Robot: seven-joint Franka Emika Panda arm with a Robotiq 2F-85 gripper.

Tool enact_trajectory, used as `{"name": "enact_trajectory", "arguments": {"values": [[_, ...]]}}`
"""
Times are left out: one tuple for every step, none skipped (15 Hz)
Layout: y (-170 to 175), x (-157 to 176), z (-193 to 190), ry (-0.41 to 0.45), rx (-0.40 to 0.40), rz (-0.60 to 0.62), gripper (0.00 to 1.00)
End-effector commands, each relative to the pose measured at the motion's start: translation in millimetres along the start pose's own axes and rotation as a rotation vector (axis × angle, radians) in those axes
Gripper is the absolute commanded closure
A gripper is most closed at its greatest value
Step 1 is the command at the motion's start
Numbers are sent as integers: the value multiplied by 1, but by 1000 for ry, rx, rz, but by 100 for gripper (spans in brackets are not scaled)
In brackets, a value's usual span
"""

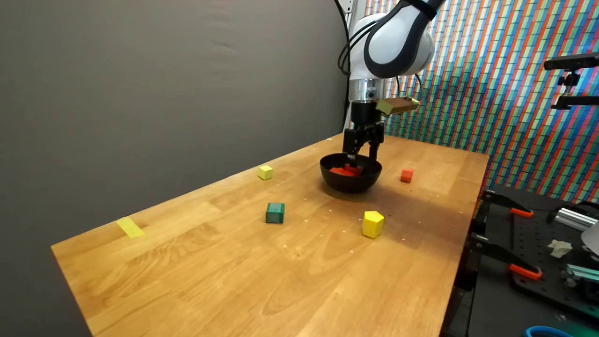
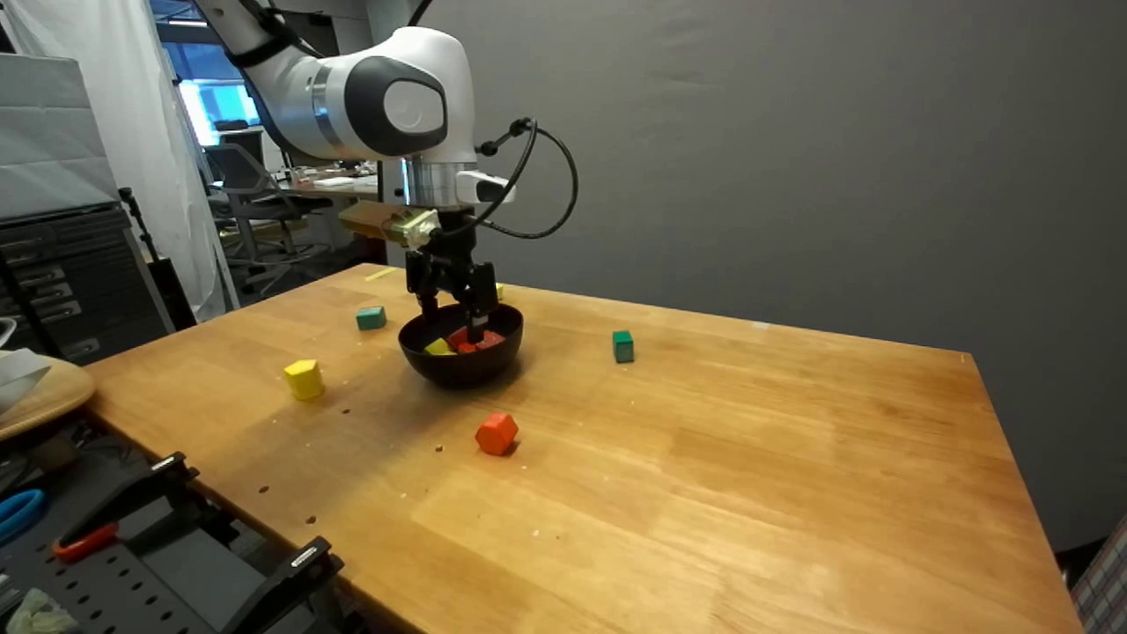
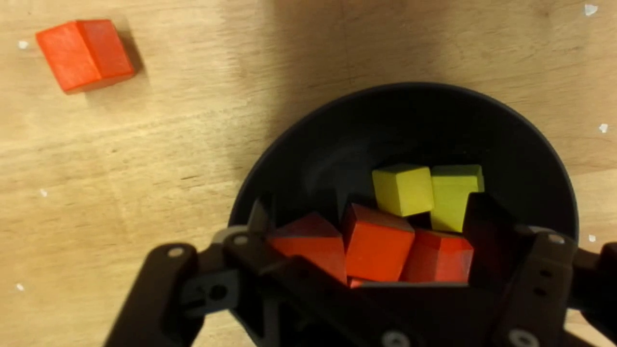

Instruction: Remove the blocks from the bowl and put them on the table

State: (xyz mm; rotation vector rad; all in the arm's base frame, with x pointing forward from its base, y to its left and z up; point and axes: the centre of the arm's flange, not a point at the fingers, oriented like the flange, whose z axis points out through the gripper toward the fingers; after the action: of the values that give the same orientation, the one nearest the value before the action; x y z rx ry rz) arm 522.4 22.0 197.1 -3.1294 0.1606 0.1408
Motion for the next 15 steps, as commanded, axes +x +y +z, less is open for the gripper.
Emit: {"name": "enact_trajectory", "arguments": {"values": [[-7,26,7,-15,18,-6,0],[-9,35,13,-17,22,-3,0],[-12,47,19,-26,34,2,0],[-14,54,23,-28,44,4,0],[-17,63,26,-30,57,13,0],[-20,70,29,-30,73,23,0],[-22,77,31,-34,87,31,0],[-25,82,32,-42,94,36,0],[-26,87,32,-49,100,42,0],[-27,91,33,-57,98,47,0],[-28,94,35,-71,93,49,0],[-29,95,37,-83,91,49,0],[-29,94,40,-96,75,45,0],[-28,92,41,-112,59,36,0],[-27,89,43,-122,35,31,0]]}}
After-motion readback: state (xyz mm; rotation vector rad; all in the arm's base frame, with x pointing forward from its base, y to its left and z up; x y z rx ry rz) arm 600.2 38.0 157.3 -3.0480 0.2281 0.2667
